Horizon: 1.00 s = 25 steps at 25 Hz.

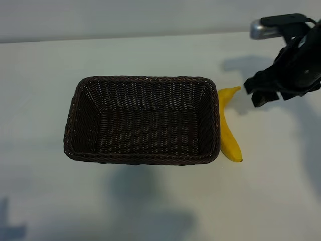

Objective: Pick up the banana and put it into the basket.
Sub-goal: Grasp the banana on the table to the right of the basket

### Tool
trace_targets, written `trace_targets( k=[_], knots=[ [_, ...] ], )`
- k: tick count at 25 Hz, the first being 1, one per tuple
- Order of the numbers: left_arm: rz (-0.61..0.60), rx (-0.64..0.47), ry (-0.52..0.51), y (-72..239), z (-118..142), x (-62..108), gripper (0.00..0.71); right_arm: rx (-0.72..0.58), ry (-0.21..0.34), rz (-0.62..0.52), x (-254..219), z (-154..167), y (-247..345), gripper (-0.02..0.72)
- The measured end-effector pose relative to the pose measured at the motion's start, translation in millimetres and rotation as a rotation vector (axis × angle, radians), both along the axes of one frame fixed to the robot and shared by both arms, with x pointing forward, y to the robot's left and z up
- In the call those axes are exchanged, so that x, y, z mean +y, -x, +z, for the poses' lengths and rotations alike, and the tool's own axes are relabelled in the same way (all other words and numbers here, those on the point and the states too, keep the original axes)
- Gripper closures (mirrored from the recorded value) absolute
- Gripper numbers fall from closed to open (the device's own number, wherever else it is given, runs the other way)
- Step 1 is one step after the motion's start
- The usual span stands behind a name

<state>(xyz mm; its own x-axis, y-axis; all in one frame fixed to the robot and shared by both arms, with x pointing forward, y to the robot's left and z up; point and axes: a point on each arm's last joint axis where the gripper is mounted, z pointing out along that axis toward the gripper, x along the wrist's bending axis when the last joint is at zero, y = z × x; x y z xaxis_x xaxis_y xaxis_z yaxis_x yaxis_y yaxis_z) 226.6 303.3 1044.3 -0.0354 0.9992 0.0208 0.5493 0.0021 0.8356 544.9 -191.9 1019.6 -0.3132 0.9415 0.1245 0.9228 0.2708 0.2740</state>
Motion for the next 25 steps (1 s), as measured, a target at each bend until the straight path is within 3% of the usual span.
trace_targets(
  k=[6,13,19,25],
  knots=[
    [0.000,0.000,0.000,0,0,0.0,0.172,-0.026,0.046,0.166,14,0,6,0.109],
    [-0.001,0.000,0.001,0,0,-0.1,0.172,-0.001,0.013,0.132,20,-23,-3,0.109],
    [-0.002,0.000,0.003,0,0,-0.3,0.172,0.060,0.041,0.208,23,-52,-10,0.109],
    [-0.002,0.000,0.003,0,0,-0.3,0.172,0.083,0.047,0.262,25,-60,-10,0.109]
  ],
)
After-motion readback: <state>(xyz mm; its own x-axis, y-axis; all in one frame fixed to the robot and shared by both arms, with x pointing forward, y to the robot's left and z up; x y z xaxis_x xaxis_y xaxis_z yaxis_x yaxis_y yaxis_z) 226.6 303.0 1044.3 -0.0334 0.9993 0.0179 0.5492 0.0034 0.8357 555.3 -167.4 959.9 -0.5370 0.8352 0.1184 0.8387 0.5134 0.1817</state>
